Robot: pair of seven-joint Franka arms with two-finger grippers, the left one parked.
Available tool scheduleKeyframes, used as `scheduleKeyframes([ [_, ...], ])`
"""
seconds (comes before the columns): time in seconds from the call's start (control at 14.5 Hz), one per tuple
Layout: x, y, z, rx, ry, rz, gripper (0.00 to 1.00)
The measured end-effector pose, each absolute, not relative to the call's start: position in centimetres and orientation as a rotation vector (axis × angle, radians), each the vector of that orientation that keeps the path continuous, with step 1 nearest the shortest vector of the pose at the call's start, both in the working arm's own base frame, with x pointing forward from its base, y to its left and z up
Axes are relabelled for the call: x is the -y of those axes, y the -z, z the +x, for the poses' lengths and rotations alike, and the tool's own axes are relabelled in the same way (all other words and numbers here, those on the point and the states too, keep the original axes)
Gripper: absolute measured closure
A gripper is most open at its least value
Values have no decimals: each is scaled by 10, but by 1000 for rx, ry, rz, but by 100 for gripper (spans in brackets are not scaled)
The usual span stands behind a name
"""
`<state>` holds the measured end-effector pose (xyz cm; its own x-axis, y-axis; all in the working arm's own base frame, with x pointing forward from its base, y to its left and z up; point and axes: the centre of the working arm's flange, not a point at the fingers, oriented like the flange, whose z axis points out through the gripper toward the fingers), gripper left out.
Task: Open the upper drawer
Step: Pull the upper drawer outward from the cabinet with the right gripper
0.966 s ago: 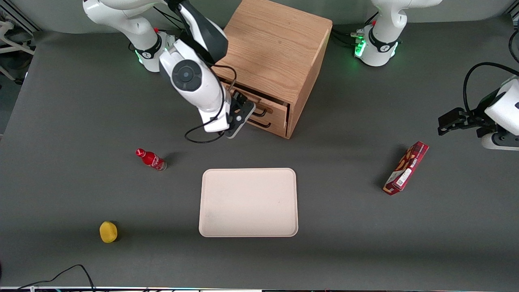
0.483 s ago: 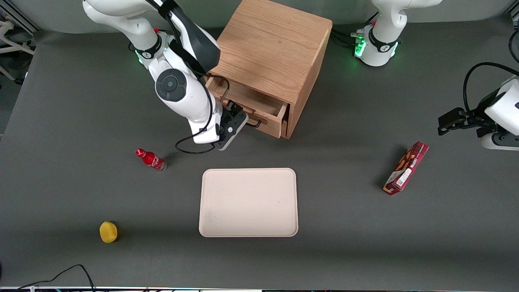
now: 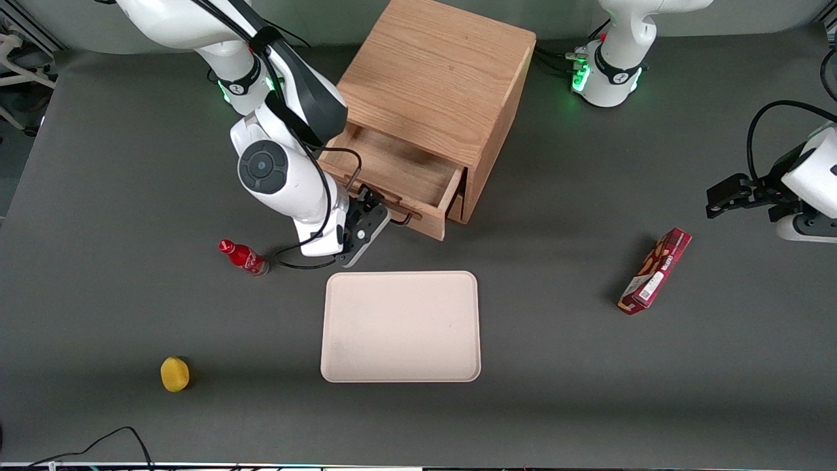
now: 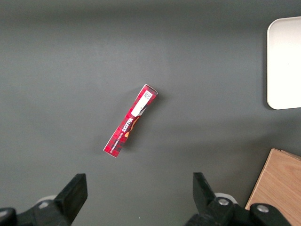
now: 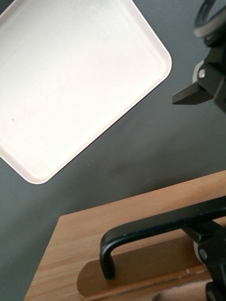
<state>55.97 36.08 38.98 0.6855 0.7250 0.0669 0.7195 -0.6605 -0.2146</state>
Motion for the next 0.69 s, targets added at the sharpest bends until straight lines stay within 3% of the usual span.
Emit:
scheduleKeyframes([
  [0.69,-334,-391,596,1161,-6,-2702,0],
])
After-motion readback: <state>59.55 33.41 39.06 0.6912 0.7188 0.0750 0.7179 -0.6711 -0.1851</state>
